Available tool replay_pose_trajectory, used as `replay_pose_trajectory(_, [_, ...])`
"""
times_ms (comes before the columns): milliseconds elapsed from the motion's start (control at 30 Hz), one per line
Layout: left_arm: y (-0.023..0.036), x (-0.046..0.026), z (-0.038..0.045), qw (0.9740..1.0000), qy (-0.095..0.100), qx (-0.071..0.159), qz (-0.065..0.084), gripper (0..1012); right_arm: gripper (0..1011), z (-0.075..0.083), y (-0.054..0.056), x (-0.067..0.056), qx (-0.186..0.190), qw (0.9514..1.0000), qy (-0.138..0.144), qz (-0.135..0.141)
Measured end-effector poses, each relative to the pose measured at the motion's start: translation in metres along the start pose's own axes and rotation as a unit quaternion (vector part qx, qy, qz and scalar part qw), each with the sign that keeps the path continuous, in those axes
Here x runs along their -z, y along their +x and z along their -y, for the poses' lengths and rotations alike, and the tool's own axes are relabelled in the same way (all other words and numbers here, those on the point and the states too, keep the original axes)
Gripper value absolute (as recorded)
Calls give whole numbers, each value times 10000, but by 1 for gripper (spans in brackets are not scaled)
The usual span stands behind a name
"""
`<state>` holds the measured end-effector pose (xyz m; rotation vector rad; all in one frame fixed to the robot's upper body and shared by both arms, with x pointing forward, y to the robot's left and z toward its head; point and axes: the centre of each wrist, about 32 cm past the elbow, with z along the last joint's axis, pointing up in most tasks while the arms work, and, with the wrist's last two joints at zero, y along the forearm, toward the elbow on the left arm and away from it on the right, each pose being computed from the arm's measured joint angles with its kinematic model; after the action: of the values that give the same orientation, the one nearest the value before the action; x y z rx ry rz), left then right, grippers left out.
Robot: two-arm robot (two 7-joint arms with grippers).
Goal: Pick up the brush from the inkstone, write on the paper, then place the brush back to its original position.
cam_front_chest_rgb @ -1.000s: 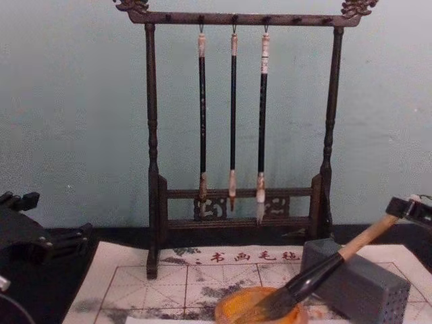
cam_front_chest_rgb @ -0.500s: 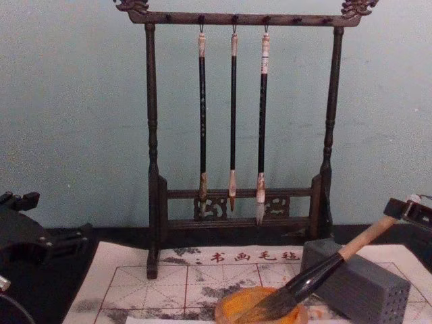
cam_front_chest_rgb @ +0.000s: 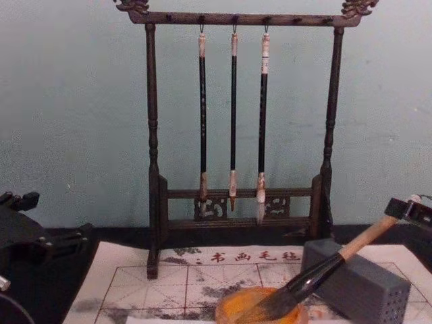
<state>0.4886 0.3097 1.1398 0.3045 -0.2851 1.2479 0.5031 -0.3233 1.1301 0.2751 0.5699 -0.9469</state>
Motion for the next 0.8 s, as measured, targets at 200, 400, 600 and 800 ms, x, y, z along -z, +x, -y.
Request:
replay_pose_trajectory(200, [0,0,0,10000,0,0,0,1001,1000,-1,14,15,5,9997,105,-201])
replay_pose_trajectory(400, [0,0,0,10000,0,0,0,1001,1000,-4,67,107,19,9966,337,-752])
replay_pose_trajectory(600, [0,0,0,10000,0,0,0,1001,1000,-19,99,184,-25,9935,449,-1050])
replay_pose_trajectory(800, [0,0,0,10000,0,0,0,1001,1000,-48,111,228,-101,9919,509,-1157])
